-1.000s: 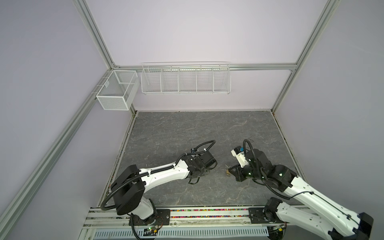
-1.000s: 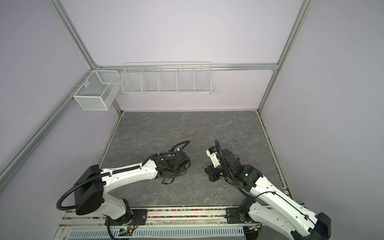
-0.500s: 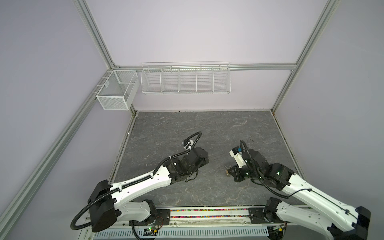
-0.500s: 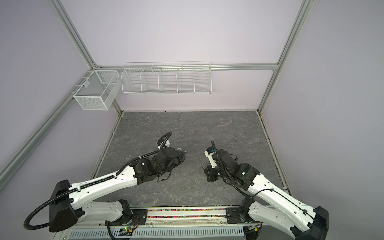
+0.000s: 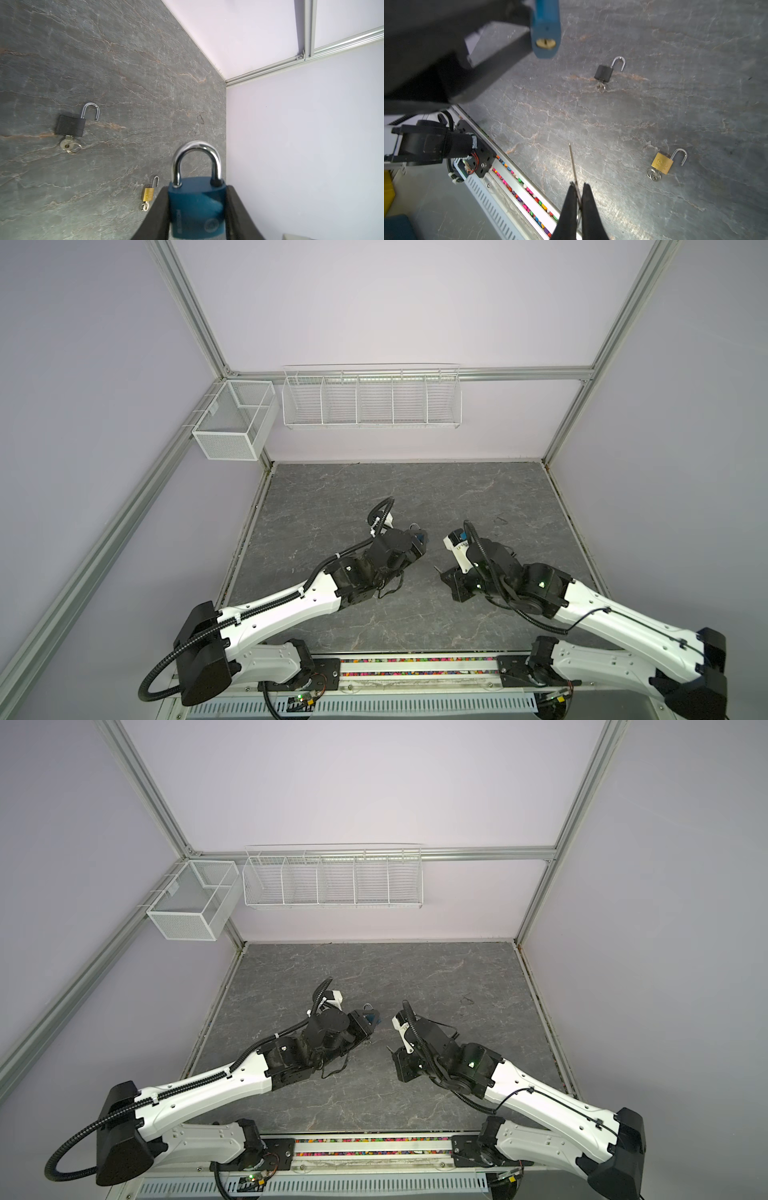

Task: Unlock with the key
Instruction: 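Raise the blue padlock with the left gripper toward the key in the right gripper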

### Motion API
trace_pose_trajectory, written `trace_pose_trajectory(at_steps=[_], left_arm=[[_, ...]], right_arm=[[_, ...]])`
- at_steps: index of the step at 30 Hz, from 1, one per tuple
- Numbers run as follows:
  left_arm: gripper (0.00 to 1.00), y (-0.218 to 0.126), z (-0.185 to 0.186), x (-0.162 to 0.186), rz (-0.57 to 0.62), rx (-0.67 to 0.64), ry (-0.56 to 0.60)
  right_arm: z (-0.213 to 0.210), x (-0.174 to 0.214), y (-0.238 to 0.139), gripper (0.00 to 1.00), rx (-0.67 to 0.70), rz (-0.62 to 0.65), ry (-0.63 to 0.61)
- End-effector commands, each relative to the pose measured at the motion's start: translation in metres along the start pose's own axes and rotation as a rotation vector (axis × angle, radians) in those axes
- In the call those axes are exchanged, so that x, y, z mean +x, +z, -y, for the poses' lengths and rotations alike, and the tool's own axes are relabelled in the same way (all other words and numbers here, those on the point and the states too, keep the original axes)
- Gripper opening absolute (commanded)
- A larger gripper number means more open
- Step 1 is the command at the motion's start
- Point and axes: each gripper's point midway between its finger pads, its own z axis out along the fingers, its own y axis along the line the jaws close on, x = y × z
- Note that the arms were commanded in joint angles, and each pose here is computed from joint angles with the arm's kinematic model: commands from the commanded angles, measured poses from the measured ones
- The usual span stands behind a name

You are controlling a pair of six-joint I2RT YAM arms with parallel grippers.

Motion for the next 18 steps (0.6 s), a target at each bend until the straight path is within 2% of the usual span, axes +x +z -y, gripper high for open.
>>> trace_pose_trajectory(at_steps=[1, 4, 9, 18], left_arm=[[0.01, -0.01, 0.02, -0.009, 0.039, 0.069, -0.054], [0.01, -0.011, 0.015, -0.009, 0.052, 0.049, -0.094], [0.0, -0.01, 0.006, -0.009, 0.066, -0.004, -0.096], [0.0, -0.008, 0.008, -0.005, 0.06, 0.011, -0.095]], right_arm=[[-0.007, -0.027, -0.01, 0.07, -0.008, 0.107, 0.048], [-0.007, -0.032, -0.006, 0.07, 0.008, 0.111, 0.054], [-0.015, -0.044, -0.001, 0.07, -0.009, 0.134, 0.064], [-0.021, -0.053, 0.007, 0.07, -0.024, 0.154, 0.089]])
